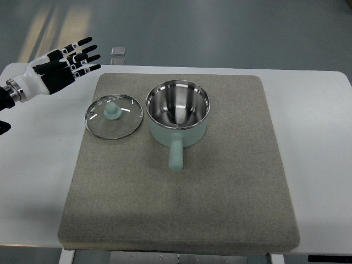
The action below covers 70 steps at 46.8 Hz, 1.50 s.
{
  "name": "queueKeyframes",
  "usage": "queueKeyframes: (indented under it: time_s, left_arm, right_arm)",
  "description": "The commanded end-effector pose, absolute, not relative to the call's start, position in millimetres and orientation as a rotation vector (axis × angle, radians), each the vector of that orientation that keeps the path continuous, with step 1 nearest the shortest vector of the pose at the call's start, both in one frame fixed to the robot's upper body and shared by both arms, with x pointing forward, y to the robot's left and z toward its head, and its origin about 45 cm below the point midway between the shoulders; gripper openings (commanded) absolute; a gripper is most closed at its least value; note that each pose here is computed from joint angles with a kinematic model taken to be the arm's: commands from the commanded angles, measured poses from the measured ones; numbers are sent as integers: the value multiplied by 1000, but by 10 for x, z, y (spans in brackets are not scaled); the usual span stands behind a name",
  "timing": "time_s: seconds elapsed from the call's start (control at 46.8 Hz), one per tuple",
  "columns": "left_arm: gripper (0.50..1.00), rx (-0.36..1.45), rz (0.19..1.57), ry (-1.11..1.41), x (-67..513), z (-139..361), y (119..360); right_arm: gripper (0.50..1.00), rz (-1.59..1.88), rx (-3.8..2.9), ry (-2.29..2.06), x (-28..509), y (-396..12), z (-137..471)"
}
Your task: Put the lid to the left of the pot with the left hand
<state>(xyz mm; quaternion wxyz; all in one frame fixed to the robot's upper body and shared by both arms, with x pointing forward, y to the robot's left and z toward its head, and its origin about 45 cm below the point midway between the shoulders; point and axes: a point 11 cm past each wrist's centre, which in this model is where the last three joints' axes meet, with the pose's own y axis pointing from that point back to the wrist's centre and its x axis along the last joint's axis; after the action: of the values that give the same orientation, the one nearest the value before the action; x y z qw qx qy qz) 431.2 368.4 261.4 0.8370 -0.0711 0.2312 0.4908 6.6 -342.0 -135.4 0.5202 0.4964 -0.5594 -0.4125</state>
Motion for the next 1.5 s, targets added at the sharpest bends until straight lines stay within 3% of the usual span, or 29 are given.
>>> queueKeyframes:
  time_s: [0.0,0.235,1.476]
  left_arm:
    - [996,-169,1056,487,4347,2644,3737]
    - [996,-210,1091,465,4430,2785,3900]
    - [996,-295,1101,523,4487,2716,3850]
  right_arm:
    - [921,-990,1190,-1342,67,-3420,-1354]
    - [921,-989,1190,-1341,67,-3420,-1354]
    - [921,-1018,1201,-1342,57,-3355,-1362]
